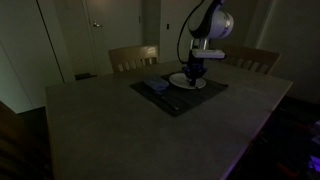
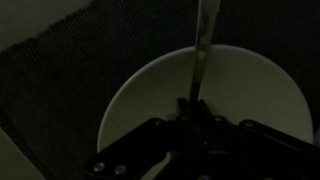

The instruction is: Take the fork on the plate and put it on the table

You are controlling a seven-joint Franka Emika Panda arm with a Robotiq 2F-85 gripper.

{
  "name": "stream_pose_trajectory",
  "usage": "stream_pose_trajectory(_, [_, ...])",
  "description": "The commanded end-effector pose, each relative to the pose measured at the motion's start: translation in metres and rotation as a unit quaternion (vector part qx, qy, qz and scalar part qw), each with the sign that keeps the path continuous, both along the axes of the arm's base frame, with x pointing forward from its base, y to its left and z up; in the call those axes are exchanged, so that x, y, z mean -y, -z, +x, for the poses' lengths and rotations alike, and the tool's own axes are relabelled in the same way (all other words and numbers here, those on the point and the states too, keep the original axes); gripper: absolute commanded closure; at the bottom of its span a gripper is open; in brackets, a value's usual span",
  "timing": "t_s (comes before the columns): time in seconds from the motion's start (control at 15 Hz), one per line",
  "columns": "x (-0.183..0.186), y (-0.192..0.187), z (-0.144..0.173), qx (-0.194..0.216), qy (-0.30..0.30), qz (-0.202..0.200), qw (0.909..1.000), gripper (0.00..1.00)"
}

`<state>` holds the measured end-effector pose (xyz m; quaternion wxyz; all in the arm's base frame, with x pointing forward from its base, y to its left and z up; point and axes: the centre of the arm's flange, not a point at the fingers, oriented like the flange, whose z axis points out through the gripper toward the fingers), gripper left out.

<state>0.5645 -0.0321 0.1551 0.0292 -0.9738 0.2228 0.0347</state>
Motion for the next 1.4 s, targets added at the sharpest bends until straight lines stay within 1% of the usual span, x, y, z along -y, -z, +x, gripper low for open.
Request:
stream_pose_trajectory(0.0, [-0.001, 0.005, -0.003, -0.001, -0.008, 0.020, 0.9998, 1.00])
stream_pose_trajectory(0.07, [-0.001, 0.004, -0.003, -0.001, -0.009, 0.021, 0.9997, 0.98])
stream_pose_trajectory(0.4, [-0.005, -0.006, -0.006, 0.001, -0.024, 0.020, 0.9995, 0.98])
stream_pose_trajectory(0.6, [-0.014, -0.017, -0.009, 0.002, -0.046, 0.022, 0.9987, 0.98])
stream_pose_trajectory(0.73, [-0.023, -0.026, -0.012, 0.001, -0.071, 0.031, 0.9970, 0.98])
stream_pose_trajectory(0.93, [-0.038, -0.038, -0.018, -0.005, -0.113, 0.042, 0.9927, 0.98])
stream_pose_trajectory(1.33, [-0.070, -0.060, -0.033, -0.019, -0.195, 0.047, 0.9796, 0.98])
